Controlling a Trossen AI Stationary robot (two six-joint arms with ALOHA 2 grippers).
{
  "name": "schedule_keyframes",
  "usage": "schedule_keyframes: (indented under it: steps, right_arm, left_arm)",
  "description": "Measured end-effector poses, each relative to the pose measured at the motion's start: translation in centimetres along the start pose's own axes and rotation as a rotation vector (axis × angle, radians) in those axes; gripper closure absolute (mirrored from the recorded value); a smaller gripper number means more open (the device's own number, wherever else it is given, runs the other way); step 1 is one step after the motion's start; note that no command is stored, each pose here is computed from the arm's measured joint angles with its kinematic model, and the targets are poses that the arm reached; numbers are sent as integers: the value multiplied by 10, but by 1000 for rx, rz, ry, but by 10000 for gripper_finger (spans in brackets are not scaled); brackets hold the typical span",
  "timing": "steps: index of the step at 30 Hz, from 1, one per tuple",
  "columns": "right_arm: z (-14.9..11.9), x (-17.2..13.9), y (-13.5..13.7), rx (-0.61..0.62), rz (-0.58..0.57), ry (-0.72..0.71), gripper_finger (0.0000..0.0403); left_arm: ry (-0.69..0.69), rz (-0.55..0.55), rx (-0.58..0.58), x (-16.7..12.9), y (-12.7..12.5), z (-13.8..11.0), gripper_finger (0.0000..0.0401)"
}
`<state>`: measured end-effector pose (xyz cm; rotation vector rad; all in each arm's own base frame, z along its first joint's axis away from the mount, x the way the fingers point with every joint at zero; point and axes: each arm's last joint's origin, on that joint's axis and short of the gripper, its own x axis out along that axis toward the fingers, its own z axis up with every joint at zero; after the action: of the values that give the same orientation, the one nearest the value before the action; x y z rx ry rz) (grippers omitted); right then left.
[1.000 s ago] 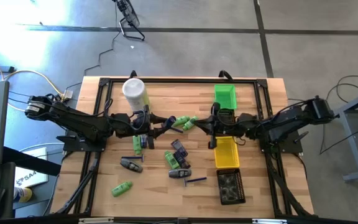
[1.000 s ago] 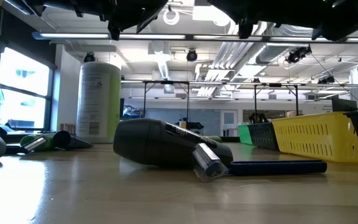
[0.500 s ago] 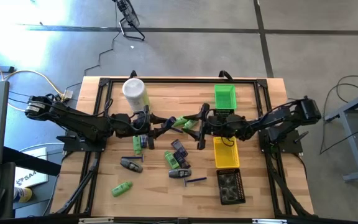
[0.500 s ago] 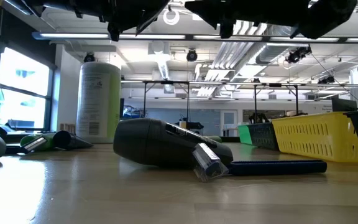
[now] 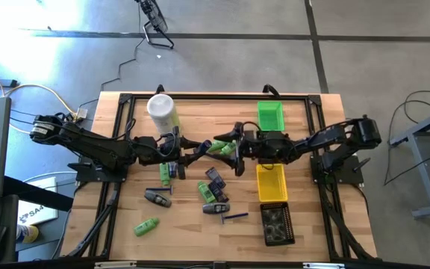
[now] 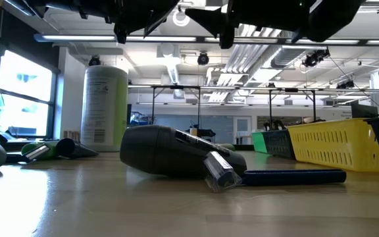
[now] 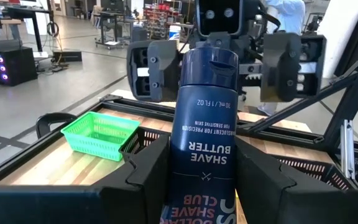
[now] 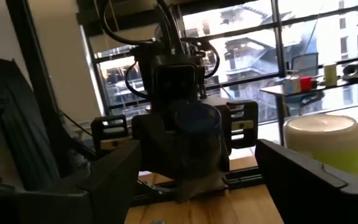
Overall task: Pick & Place Travel size toiletries
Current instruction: Put the blue shave cream into the green basket
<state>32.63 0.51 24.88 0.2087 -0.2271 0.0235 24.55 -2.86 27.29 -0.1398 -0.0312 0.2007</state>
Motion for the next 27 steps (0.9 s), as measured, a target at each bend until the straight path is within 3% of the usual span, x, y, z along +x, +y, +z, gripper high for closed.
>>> schedule_keyframes:
  steps: [19, 27]
  right_arm:
    - [1, 2, 1, -2, 54, 16, 96]
    - [-1, 2, 0, -2, 36, 35, 96]
  left_arm:
    - [-63, -8, -15, 15, -1, -7, 247]
    - [-60, -85, -45, 26, 8, -5, 247]
